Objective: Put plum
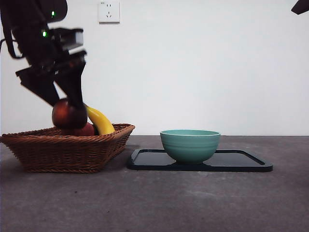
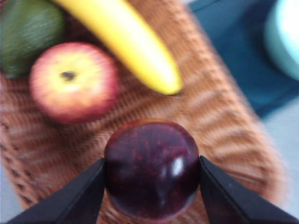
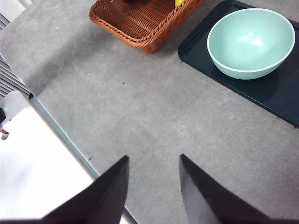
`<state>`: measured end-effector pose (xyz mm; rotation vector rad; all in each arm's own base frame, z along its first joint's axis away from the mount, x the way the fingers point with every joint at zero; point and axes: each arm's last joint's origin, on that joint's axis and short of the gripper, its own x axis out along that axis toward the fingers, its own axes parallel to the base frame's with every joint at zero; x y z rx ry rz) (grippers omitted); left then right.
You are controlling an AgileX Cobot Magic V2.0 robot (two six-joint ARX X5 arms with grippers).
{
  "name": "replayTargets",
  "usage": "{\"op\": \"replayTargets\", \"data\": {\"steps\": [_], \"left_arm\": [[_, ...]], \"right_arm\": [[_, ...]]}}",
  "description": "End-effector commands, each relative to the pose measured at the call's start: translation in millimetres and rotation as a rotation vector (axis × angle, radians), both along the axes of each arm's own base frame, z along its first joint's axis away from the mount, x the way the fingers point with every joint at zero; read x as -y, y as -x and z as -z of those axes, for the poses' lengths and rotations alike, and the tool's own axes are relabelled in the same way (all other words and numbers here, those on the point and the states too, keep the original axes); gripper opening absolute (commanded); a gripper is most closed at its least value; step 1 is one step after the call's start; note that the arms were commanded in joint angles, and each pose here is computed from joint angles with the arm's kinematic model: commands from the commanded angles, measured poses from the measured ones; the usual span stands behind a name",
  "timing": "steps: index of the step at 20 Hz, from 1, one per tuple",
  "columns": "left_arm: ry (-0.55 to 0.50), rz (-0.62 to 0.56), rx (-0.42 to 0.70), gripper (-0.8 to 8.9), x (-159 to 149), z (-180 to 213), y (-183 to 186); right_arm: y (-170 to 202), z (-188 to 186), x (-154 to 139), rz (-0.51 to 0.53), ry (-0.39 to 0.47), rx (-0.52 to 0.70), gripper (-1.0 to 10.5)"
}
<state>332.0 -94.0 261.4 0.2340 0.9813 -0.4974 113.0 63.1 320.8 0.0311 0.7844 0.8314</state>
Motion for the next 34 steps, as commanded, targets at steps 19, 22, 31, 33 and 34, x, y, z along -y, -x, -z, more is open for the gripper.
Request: {"op": "replayTargets", "data": {"steps": [19,22,31,33,34], "left_arm": [[-0.011,-0.056,0.023,3.8,-1,55,10],[-0.009,-0.057,0.03,3.8,-1,53,10],[0.098,-0.086,0.231,3.74,-10,-20,44],[0.179,-0.048,0.252,3.74,-13,-40,62],[0.227,-0.021,0.254,3.74,-14,-50,72]], "right_arm": [[-3,-4,-2,-0.008,-0.014,0.03,1.7],[-3,-4,-2,-0.008,-0.013,0.029,1.7],[-3,-4,-2,-0.008,-0.014,0.03,1.7],[-3,-4,-2,-0.008,-0.014,0.031,1.7],[-3,-4,-2,-0.008,-0.016,0.036,1.7]]}}
